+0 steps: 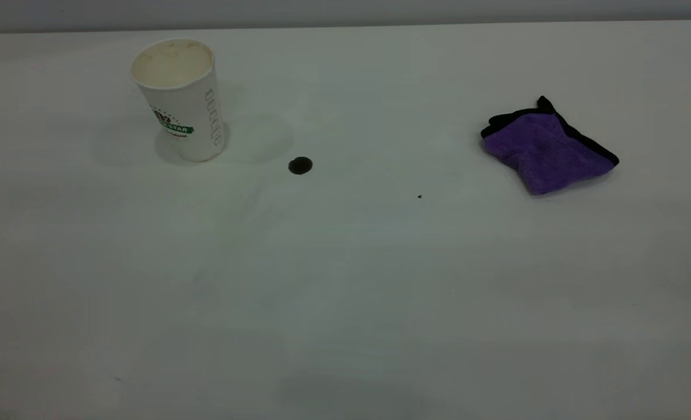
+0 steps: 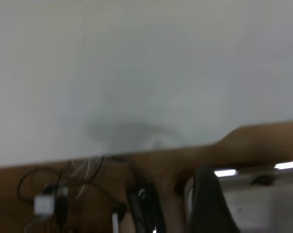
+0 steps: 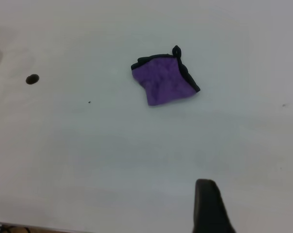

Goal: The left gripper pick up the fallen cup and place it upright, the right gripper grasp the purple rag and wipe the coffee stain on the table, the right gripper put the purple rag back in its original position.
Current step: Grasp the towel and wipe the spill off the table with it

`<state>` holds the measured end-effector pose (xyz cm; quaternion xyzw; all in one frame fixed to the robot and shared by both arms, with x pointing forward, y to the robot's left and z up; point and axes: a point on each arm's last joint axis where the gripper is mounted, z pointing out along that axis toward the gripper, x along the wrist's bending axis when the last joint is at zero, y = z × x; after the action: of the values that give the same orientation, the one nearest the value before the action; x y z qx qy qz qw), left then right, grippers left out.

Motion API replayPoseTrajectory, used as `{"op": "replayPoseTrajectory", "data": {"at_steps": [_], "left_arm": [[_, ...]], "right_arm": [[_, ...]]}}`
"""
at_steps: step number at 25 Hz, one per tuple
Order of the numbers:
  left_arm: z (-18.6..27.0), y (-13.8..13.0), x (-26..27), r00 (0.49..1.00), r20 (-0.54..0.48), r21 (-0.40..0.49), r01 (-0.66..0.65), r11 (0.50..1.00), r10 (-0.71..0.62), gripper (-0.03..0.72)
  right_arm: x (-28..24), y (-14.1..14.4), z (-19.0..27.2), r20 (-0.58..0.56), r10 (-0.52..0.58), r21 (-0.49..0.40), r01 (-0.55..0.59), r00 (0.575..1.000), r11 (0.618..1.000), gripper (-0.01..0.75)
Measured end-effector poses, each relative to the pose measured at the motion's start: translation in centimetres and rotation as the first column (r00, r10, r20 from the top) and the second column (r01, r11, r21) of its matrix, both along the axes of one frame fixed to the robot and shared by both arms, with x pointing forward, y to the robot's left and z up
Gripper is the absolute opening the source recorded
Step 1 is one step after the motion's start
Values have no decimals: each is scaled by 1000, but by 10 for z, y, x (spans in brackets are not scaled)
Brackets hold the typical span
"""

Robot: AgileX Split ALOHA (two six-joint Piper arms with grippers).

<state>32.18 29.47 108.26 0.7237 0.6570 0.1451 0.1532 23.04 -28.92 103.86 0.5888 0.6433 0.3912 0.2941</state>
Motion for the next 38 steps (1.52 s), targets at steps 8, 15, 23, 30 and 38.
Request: {"op": "replayPoseTrajectory", "data": {"at_steps": [8,15,23,30,38], "left_arm": [[-47,-4,-36,998,-18,-63,58,996,-59,525],[-45,3,-55,988,136,12,72,997,-73,525],[-50,3,-56,982,174,14,70,997,-72,526],[-50,3,-56,982,174,14,70,997,-72,526],[-47,6,-76,947,321,12,19,1000,-22,526]], "right_arm": [[0,0,0,0,0,0,0,1000,1000,493],[0,0,0,0,0,0,0,1000,1000,493],[0,0,0,0,0,0,0,1000,1000,493],[0,0,0,0,0,0,0,1000,1000,493],[0,0,0,0,-1,-1,1,1000,1000,493]]}}
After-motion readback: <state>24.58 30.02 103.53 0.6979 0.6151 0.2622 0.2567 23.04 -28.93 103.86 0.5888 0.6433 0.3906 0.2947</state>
